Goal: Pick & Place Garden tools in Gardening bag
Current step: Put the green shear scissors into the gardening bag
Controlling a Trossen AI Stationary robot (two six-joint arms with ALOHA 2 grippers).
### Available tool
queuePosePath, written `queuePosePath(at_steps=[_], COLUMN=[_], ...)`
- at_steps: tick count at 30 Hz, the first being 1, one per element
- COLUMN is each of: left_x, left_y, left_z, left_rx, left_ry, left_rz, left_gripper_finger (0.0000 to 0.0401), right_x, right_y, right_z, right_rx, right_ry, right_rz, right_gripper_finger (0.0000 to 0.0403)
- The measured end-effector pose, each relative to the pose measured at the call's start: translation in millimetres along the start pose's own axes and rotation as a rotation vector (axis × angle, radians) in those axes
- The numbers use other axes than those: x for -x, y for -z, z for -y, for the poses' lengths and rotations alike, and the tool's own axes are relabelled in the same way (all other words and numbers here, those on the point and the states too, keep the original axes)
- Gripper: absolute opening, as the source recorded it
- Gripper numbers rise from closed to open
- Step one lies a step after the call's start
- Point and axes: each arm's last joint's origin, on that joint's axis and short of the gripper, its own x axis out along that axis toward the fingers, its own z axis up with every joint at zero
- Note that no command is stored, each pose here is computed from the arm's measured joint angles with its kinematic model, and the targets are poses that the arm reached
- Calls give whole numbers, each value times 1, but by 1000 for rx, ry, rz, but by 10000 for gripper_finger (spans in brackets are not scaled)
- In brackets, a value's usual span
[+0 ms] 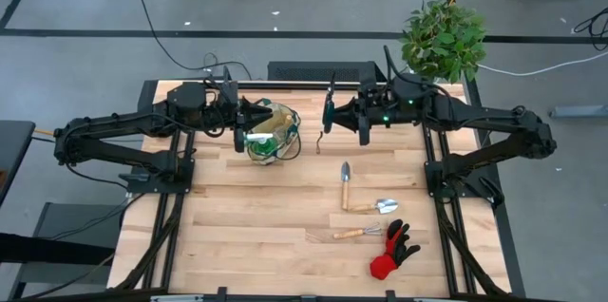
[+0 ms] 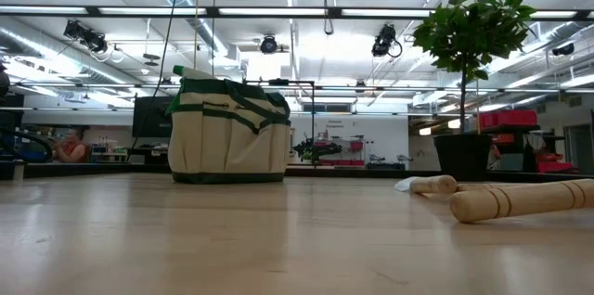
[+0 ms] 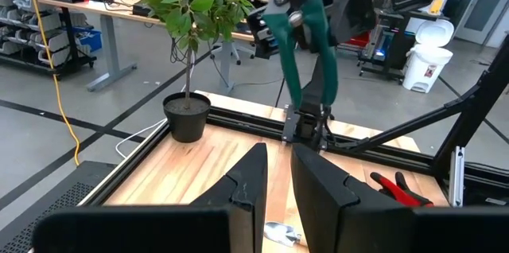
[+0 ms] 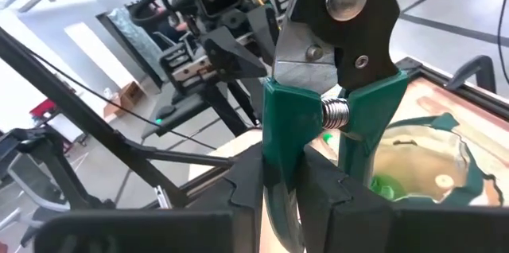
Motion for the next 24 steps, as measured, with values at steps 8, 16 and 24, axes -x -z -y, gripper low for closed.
queuePosePath(at_steps=[8,16,24], left_x=[0,0,0], left_y=[0,1,1], left_z=[0,0,0], left_rx=[-1,-1,0], left_ry=[-2,-10,-1], left_rz=[0,-7,-7], left_gripper_finger=[64,64,64], right_x=[1,2,2], right_y=[-3,-5,-5], right_z=[8,10,10], right_rx=[15,25,39], right_ry=[17,16,16], right_rz=[4,8,7], right_gripper_finger=[51,51,51])
